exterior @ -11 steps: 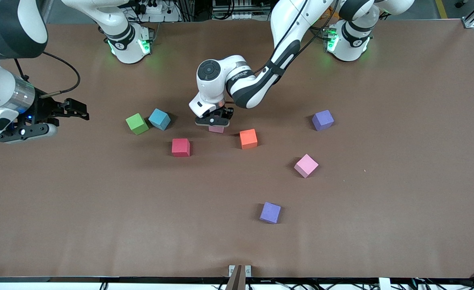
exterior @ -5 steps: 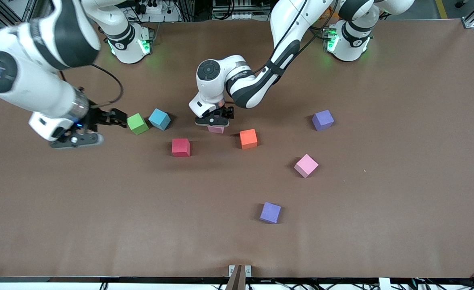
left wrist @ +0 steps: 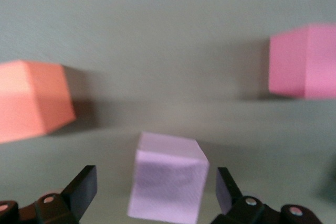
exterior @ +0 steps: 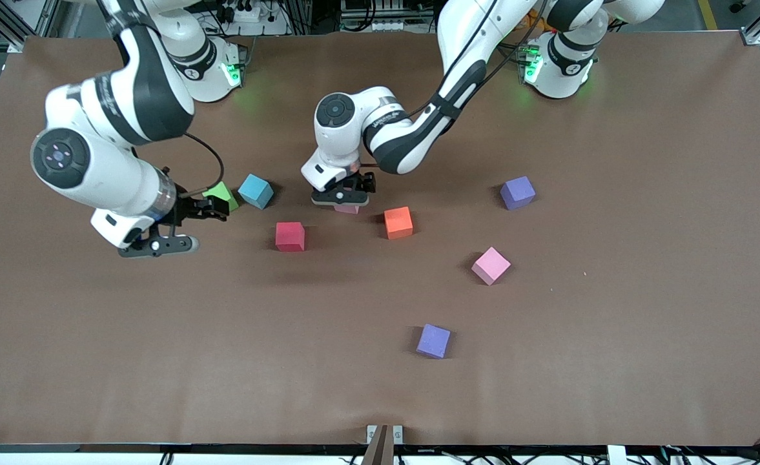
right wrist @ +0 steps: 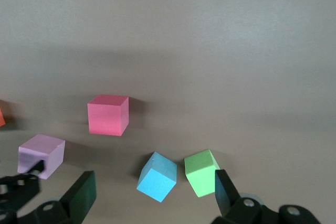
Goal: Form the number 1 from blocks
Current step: 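Move the left gripper to the orange cube while the right gripper grasps red, then lift the orange cube with the left gripper while the right gripper lifts red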
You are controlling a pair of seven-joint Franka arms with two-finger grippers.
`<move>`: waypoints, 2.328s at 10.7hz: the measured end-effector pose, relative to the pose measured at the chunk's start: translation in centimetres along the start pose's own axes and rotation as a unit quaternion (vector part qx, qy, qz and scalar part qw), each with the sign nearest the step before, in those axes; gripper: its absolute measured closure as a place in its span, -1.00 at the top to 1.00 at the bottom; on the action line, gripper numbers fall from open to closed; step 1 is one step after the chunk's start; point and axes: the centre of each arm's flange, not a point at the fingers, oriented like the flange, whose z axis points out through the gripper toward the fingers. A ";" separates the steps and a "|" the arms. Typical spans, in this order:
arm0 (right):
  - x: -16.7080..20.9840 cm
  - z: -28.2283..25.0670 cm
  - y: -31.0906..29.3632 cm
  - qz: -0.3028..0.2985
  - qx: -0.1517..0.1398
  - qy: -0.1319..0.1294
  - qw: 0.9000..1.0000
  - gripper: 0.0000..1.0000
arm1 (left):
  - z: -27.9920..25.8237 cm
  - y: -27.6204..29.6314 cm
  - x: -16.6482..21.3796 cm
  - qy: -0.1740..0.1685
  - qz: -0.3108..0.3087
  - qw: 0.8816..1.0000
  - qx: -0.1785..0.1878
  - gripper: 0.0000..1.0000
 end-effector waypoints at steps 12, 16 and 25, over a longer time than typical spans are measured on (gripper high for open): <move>1.6 17.4 -9.2 0.027 -0.024 -0.014 0.999 1.00 | 2.1 -10.1 6.1 -0.027 -0.123 0.992 0.031 1.00; 1.6 19.1 -10.3 0.023 -0.025 -0.008 0.999 1.00 | 3.6 -10.3 4.6 -0.033 -0.119 0.992 0.040 1.00; 1.8 23.0 -11.4 0.023 -0.028 -0.004 0.999 0.46 | 3.9 -10.4 4.0 -0.037 -0.114 0.992 0.048 0.26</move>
